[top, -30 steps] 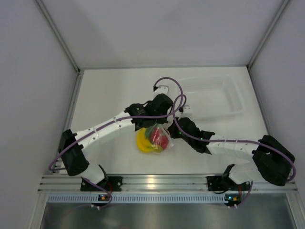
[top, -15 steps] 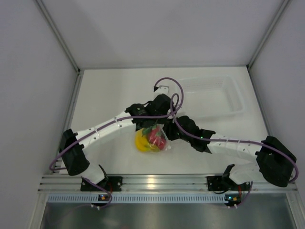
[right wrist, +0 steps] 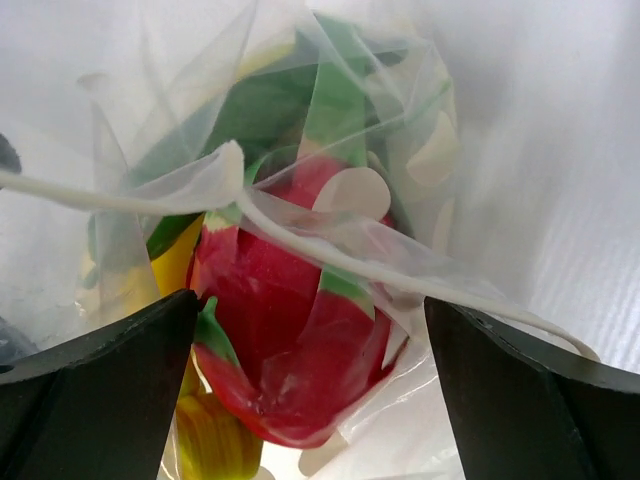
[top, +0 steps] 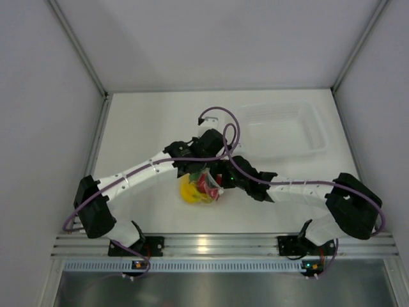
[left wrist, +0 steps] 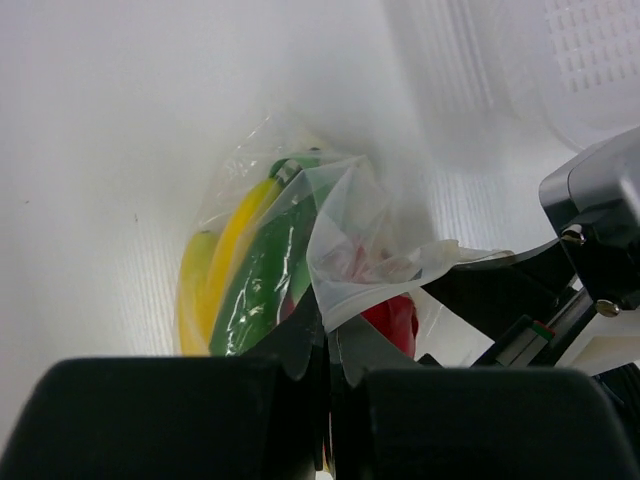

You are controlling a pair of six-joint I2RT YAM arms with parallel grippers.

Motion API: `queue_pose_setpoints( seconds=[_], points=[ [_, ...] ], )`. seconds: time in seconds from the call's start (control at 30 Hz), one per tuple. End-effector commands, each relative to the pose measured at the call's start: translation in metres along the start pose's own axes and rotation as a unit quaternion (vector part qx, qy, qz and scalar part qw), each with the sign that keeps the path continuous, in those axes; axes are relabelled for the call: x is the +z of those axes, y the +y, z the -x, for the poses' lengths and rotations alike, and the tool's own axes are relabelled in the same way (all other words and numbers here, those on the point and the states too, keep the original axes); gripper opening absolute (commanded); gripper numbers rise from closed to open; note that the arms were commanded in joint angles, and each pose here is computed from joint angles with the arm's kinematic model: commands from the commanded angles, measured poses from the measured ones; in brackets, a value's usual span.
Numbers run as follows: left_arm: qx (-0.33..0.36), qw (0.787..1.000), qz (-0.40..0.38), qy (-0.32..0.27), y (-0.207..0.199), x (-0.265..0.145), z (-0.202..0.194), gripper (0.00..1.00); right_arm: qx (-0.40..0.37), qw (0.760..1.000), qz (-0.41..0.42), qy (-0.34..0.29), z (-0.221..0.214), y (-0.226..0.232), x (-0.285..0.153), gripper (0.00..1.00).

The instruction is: Open the zip-top bag and remove the fake food

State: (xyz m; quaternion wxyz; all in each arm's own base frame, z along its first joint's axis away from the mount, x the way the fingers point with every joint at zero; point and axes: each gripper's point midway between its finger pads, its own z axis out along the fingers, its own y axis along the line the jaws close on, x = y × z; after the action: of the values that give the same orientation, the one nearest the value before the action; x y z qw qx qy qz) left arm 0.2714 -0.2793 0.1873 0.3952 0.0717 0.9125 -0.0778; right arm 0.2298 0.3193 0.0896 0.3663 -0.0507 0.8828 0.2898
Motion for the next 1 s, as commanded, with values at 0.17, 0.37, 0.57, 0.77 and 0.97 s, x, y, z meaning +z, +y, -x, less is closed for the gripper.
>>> queue_pose_setpoints(
  seconds=[0.17,0.37,0.57,0.77,0.97],
  points=[
    [-0.064,0.993,-0.074,-0.061,-0.031,-0.019,0.03,0.0,-0.014,0.999,-0.021,0.022,-0.02,0.035,0.029,0.93],
    [-0.057,0.994,-0.067,-0.061,-0.026,-0.018,0.027,0.0,-0.023,0.999,-0.036,0.007,-0.02,0.034,0.028,0.9],
    [-0.054,0.994,-0.074,-0.051,-0.03,-0.015,0.021,0.0,-0.041,0.998,0.003,-0.043,0.014,0.059,-0.005,0.84],
    [-0.064,0.993,-0.085,-0.06,-0.031,-0.022,0.027,0.0,-0.058,0.995,0.048,-0.059,0.024,0.086,-0.031,0.79],
    [-0.068,0.991,-0.102,-0.058,-0.037,-0.024,0.028,0.0,-0.065,0.993,0.088,-0.044,0.015,0.103,-0.023,0.78]
  ],
)
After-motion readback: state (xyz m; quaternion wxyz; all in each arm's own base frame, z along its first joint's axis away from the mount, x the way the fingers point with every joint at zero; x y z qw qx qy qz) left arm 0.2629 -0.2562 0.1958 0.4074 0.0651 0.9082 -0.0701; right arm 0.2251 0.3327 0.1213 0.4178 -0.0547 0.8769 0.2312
